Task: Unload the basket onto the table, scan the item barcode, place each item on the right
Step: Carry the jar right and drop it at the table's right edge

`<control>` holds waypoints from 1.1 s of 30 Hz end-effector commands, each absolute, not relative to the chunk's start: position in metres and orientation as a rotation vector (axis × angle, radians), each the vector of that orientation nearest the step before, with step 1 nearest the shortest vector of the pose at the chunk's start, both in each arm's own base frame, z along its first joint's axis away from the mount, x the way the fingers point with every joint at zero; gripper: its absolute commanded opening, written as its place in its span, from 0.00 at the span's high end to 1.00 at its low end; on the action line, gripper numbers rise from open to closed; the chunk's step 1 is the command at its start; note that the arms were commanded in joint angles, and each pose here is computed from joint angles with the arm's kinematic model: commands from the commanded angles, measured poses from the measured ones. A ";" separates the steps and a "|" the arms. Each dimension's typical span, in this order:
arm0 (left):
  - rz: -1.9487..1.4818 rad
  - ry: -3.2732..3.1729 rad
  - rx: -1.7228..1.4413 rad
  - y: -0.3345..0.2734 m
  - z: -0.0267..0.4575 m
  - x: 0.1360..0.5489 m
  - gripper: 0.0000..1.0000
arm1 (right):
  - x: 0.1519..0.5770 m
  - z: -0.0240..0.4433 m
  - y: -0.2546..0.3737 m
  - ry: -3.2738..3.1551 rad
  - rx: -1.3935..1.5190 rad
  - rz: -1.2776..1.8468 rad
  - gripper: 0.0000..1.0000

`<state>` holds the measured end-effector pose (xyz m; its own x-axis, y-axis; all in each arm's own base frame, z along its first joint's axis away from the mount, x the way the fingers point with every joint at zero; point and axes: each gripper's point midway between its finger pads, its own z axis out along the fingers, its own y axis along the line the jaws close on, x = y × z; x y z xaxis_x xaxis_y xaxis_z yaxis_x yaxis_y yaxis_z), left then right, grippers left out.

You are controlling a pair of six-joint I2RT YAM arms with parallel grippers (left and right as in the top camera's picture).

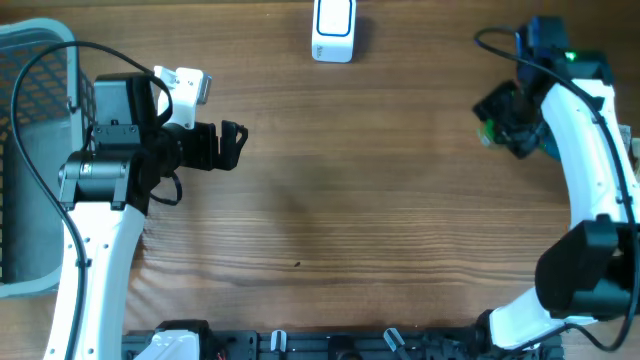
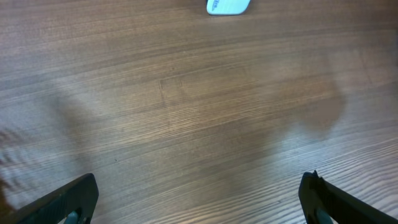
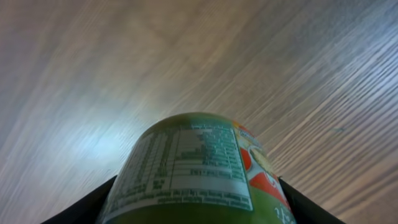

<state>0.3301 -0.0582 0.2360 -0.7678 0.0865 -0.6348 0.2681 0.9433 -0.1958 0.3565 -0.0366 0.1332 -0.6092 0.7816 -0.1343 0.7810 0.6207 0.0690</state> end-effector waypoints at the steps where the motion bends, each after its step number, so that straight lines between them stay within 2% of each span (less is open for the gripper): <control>1: -0.373 2.408 0.254 -0.059 0.244 0.334 0.00 | 0.333 0.093 -0.057 2.702 1.475 0.008 0.33; 7: -0.373 2.409 0.254 -0.059 0.243 0.334 0.00 | 0.302 0.041 -0.104 2.619 1.671 -0.013 0.31; 13: -0.373 2.409 0.254 -0.059 0.243 0.334 0.00 | 0.281 0.027 -0.168 2.453 1.795 -0.098 0.29; 18: -0.373 2.409 0.254 -0.059 0.243 0.334 0.00 | 0.270 0.030 -0.224 2.260 1.898 -0.108 0.27; 20: -0.373 2.409 0.254 -0.059 0.243 0.334 0.00 | 0.267 0.032 -0.243 2.177 1.930 -0.095 0.16; 23: -0.373 2.409 0.254 -0.059 0.243 0.334 0.00 | 0.264 0.034 -0.257 2.118 1.954 -0.082 0.06; 24: -0.373 2.409 0.254 -0.059 0.243 0.334 0.00 | 0.264 0.034 -0.260 2.105 1.954 -0.075 0.00; 29: -0.371 2.397 0.256 -0.059 0.245 0.336 0.00 | 0.292 0.041 -0.248 2.125 1.851 0.139 0.00; 31: -0.344 2.343 0.305 -0.059 0.256 0.338 0.00 | 0.316 0.064 -0.235 2.177 1.711 0.317 0.00; 33: -0.314 2.210 0.319 -0.059 0.287 0.342 0.00 | 0.320 0.099 -0.230 2.179 1.690 0.339 0.00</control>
